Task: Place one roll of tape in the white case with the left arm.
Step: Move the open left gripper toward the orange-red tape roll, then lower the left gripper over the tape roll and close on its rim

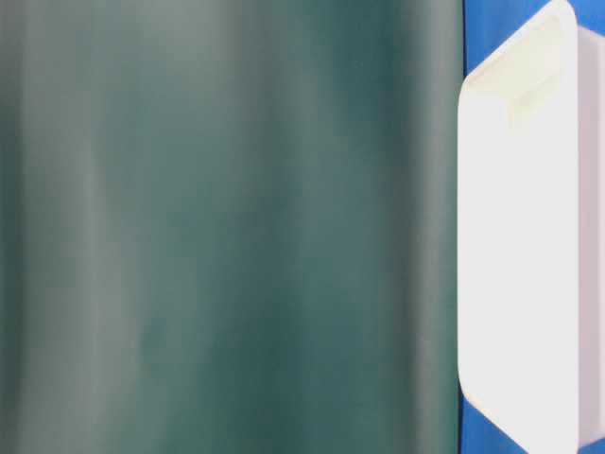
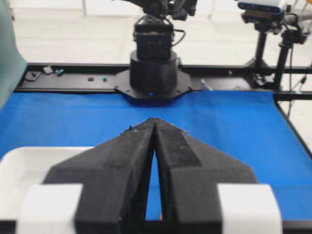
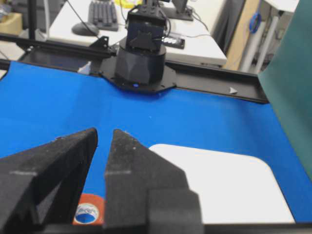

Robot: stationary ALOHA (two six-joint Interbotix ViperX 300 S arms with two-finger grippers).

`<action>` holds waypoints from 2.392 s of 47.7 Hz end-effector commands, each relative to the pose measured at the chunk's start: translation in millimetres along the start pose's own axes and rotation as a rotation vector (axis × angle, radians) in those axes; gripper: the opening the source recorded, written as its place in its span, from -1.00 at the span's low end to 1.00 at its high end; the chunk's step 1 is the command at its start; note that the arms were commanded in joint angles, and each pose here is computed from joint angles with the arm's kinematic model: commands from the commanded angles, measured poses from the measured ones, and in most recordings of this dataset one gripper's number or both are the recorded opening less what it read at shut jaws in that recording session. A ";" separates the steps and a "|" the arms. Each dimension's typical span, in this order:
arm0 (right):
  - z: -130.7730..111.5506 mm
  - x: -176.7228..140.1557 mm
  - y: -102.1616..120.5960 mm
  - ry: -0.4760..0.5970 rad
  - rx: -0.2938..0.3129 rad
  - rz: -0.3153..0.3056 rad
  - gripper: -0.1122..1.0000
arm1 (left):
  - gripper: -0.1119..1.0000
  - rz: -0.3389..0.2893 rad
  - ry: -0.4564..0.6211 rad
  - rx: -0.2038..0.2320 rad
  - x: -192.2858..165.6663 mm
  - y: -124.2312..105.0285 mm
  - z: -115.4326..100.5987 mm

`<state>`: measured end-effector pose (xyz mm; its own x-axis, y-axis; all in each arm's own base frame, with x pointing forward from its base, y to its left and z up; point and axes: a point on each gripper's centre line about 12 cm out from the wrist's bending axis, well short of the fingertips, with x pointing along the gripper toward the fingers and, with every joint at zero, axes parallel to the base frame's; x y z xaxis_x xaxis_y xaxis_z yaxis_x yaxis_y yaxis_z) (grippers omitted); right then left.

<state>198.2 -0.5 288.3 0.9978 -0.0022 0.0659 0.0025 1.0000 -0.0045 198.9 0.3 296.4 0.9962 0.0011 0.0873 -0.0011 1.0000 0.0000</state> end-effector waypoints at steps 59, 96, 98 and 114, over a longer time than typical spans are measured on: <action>-0.1 12.5 -1.3 0.062 -0.044 -0.002 -0.99 | 0.82 -0.173 0.365 -0.025 144.4 -61.4 -65.8; -11.7 16.0 -1.4 0.109 -0.041 -0.002 -0.99 | 0.82 -0.145 0.951 0.048 222.6 -74.6 -182.1; -12.5 16.1 -1.7 0.111 -0.041 -0.003 -1.00 | 0.82 -0.145 0.973 0.051 224.3 -75.6 -187.4; -15.9 16.4 -1.4 0.123 -0.039 -0.001 -1.00 | 0.82 -0.130 1.054 0.058 232.4 -72.0 -209.0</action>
<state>213.7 -1.6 270.8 0.9980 -0.0047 -0.0629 0.0017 0.9989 -0.0479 441.3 -73.8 95.5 0.5307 -0.0790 -0.8439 0.1401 0.9901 -0.0046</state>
